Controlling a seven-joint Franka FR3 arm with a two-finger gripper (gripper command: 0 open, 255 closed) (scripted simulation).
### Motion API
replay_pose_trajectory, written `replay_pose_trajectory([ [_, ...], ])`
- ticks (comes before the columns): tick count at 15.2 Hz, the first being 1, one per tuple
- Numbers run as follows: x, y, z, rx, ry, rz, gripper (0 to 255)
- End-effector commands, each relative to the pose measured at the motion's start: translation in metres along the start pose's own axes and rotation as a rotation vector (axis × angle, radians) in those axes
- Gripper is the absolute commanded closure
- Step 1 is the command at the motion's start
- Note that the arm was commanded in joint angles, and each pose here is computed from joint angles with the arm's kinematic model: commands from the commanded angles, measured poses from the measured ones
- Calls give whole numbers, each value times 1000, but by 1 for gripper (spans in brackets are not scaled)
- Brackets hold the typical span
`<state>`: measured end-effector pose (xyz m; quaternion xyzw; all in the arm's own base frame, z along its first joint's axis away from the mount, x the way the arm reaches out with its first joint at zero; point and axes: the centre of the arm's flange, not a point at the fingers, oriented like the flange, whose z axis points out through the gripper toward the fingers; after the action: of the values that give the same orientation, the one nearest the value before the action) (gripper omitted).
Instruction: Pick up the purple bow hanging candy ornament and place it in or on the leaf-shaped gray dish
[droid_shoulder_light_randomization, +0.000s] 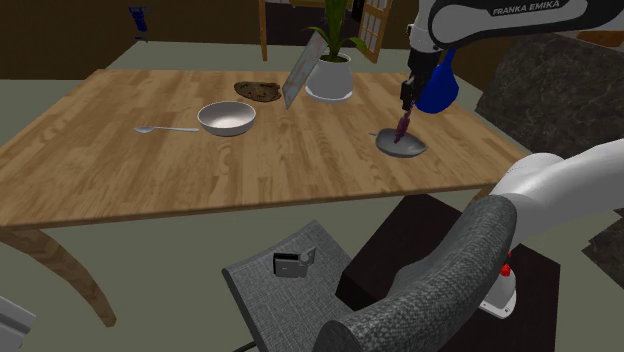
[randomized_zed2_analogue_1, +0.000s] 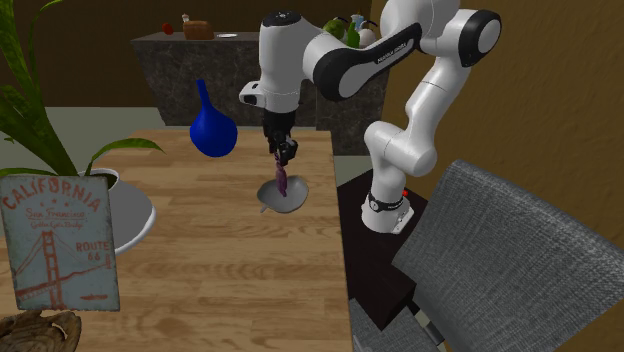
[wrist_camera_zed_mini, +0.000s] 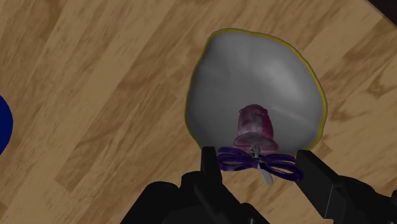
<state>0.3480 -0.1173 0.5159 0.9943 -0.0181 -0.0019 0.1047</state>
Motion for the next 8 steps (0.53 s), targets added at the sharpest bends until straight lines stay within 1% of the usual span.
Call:
replay_pose_trajectory([
  [1, 0, 0, 0, 0, 0, 0, 255],
  [2, 0, 0, 0, 0, 0, 0, 0],
  [7, 0, 0, 0, 0, 0, 0, 0],
  [8, 0, 0, -13, 0, 0, 0, 0],
])
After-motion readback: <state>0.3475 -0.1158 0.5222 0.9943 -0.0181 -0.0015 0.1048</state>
